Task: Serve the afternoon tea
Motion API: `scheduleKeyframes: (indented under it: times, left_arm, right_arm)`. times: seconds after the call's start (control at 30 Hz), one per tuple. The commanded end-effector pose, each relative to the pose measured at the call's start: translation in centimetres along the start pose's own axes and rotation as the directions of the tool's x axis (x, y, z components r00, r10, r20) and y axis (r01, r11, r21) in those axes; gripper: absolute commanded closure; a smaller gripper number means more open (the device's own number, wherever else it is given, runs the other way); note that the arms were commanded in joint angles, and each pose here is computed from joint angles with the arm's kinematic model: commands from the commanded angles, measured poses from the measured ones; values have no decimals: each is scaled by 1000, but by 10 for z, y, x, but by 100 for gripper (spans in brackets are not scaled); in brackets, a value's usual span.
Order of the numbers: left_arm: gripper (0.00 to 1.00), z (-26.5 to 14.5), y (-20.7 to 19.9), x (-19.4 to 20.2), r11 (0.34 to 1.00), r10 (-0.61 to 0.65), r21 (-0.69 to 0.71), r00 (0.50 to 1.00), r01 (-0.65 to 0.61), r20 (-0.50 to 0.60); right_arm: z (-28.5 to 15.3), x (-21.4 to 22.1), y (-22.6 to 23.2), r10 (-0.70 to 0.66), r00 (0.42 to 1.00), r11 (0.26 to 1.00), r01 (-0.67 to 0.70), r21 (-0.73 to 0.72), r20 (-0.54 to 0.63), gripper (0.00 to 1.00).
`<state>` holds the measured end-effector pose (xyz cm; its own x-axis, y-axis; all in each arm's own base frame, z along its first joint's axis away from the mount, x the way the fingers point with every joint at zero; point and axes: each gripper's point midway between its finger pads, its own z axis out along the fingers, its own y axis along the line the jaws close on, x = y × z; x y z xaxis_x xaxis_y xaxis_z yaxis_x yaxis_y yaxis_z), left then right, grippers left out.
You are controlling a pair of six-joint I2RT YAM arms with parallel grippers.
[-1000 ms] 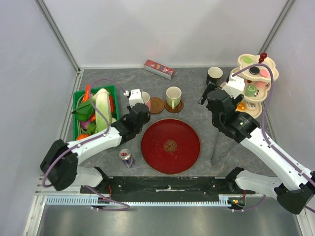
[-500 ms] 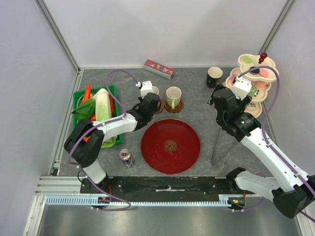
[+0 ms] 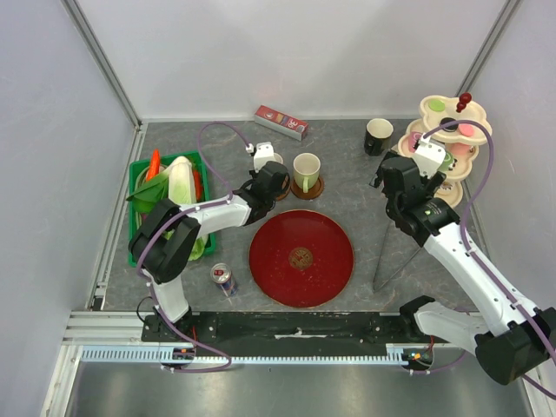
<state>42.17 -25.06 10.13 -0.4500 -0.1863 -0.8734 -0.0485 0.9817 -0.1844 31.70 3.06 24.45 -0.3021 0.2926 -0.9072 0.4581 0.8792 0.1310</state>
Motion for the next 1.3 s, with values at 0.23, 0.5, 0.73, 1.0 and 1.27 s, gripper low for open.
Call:
scheduleKeyframes:
  times: [0.23, 0.5, 0.73, 1.0, 1.27]
  left_arm:
    - [42, -6, -10, -34, 993, -115, 18, 991, 114, 74]
    - [7, -22, -12, -45, 991, -125, 58, 990, 121, 71]
    - [5, -43, -8, -66, 988, -146, 73, 985, 139, 95]
    - [3, -81, 2, -92, 977, -187, 132, 971, 168, 147]
    - [2, -100, 22, -96, 976, -203, 115, 961, 184, 187]
  right_arm:
    - [16, 3, 20, -10, 998, 998, 6, -64, -59, 2]
    - [42, -9, 67, -75, 987, 988, 54, -148, -143, 2]
    - [97, -32, 93, -135, 977, 987, 119, -105, -163, 2]
    - [176, -31, 123, -105, 968, 994, 97, -48, -226, 2]
    - [218, -10, 125, -103, 958, 993, 113, 18, -269, 4]
